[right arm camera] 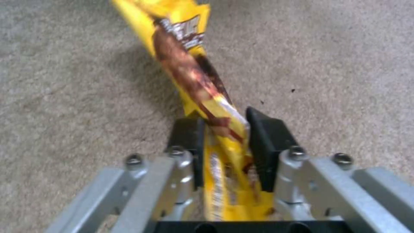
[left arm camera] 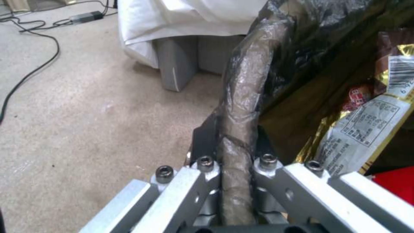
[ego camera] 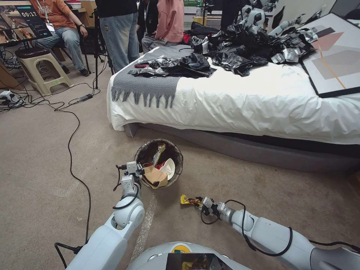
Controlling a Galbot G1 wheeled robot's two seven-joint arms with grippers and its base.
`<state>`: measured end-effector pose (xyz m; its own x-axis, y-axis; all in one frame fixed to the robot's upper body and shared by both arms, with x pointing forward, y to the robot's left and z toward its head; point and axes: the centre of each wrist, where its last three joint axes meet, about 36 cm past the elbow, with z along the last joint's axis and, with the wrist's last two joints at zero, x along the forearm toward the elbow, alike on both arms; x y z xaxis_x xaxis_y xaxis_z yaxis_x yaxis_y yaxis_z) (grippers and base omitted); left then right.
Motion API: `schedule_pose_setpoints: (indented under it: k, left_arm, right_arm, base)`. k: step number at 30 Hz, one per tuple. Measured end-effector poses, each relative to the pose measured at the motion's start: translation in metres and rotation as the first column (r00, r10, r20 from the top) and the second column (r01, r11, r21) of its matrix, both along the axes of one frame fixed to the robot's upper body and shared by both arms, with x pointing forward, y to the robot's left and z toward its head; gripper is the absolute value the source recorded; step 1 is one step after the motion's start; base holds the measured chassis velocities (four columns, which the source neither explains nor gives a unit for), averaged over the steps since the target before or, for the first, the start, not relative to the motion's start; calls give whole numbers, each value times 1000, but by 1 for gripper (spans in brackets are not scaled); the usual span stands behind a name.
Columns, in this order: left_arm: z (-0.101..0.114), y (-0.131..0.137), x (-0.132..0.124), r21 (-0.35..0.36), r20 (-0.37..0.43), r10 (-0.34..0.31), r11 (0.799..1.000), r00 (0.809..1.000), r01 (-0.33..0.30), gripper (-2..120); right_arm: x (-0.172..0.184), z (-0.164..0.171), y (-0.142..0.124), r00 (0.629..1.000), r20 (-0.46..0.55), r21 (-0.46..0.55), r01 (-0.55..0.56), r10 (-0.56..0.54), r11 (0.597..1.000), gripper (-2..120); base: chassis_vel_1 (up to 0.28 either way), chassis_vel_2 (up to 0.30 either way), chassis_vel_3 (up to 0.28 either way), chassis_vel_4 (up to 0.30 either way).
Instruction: Pick up the trash bin, then pick up the garbage from the floor and place it into the trash bin.
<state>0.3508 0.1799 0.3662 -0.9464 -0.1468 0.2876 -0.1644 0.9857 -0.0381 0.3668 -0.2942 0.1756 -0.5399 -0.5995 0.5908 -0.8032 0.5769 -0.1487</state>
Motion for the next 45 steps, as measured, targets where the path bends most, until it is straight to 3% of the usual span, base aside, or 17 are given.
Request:
schedule_pose_setpoints:
  k: [6,16,23,26,27,34,35,38,42,44,45]
  left_arm:
    - [0,-1,-1,0,-1,-4,1000,1000,4,2]
    - [0,-1,-1,0,-1,-4,1000,1000,4,2]
    - [0,-2,-1,-1,-2,-5,1000,1000,5,2]
    - [0,-1,-1,2,-4,-7,1000,1000,7,2]
    - [0,-1,-1,2,-4,-7,1000,1000,7,2]
    - [-3,-1,-3,8,-15,-15,1000,1000,15,2]
    - [-3,-1,-3,8,-15,-15,1000,1000,15,2]
    - [-6,0,-5,14,-26,-22,1000,999,22,2]
    - [-7,0,-5,16,-29,-24,1000,999,24,2]
    - [-9,-1,-5,18,-35,-28,999,999,29,2]
    - [-9,-1,-5,18,-35,-28,999,999,29,2]
  right_arm:
    - [1,3,2,1000,11,10,8,-8,1000,0]
    - [1,15,6,993,67,19,100,-101,995,0]
    - [11,42,5,947,174,74,261,-270,963,0]
    - [22,60,8,893,240,126,360,-381,924,0]
    - [22,60,8,893,240,126,360,-381,924,0]
    - [47,108,28,750,327,277,505,-575,817,0]
    - [47,108,28,750,327,277,505,-575,817,0]
    - [60,153,44,657,366,398,529,-659,749,0]
    - [63,172,51,625,378,447,523,-683,726,0]
    - [67,209,64,600,393,532,470,-697,704,0]
    - [67,209,64,600,393,532,470,-697,704,0]
  base:
    - [0,0,0,0]
    - [0,0,0,0]
    - [0,0,0,0]
    - [0,0,0,0]
    - [0,0,0,0]
    - [0,0,0,0]
    - [0,0,0,0]
    - [0,0,0,0]
    - [0,0,0,0]
    - [0,0,0,0]
    - [0,0,0,0]
